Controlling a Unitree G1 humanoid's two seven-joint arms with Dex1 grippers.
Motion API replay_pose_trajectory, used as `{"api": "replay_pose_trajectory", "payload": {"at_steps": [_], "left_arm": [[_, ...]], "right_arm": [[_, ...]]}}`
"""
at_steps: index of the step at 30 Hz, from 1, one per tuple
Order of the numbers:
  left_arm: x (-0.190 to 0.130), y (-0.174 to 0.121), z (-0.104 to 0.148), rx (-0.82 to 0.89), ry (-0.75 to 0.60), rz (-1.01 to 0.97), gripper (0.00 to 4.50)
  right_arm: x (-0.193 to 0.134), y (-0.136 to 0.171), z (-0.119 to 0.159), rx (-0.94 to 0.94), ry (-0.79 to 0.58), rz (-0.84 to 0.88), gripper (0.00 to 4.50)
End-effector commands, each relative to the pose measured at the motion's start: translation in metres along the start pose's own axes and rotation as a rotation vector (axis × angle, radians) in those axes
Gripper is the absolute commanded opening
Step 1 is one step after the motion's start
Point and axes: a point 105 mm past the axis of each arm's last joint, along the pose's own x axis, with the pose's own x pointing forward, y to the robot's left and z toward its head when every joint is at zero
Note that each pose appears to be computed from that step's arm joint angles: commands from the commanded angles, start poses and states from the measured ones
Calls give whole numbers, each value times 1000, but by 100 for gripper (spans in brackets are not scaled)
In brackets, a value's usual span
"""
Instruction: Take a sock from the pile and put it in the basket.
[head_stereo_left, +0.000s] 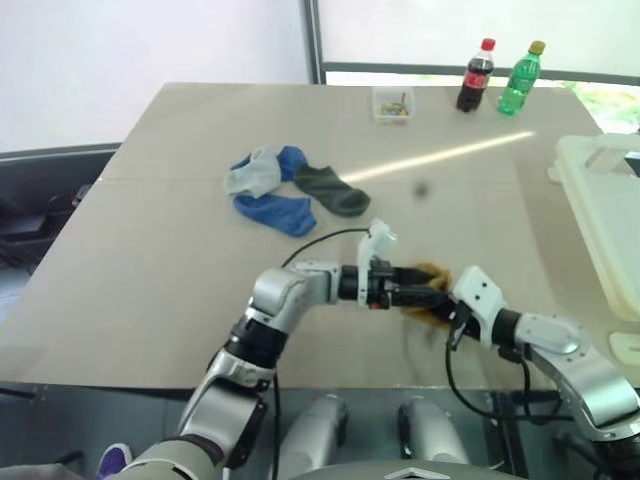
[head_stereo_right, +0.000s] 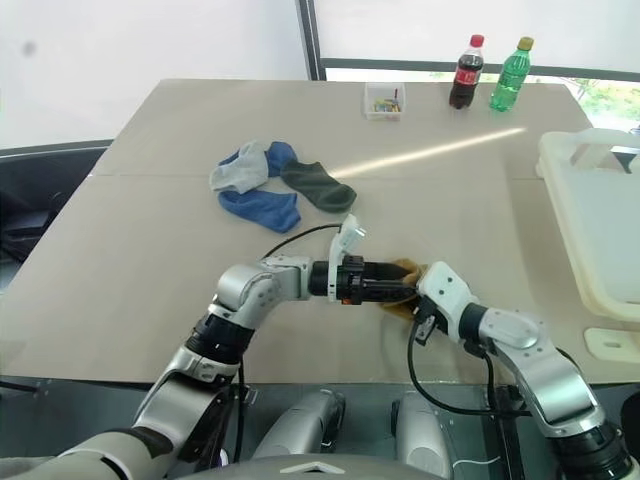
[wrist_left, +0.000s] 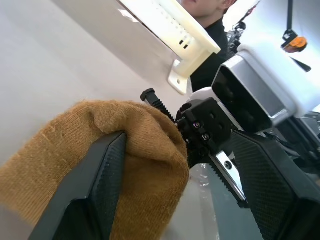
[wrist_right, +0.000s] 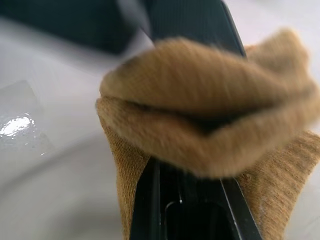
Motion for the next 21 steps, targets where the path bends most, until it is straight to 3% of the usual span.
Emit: {"api": "replay_pose_trajectory", "payload": {"at_steps": [1,10,17,21], "left_arm": [[14,-6,2,17,2,-53,346],[36,13,-21,-1,67,-6,346],[31,26,-43,5,152,29,346],[27,28,-47,32,173,20,346]], "right_arm": [[-5,4,3,13,4,4,5],[-18,8,27,-38,-65,21,5],[-34,5,36,-92,-85,-12,5],[-52,11,42,-18,-133,-17,5]]}}
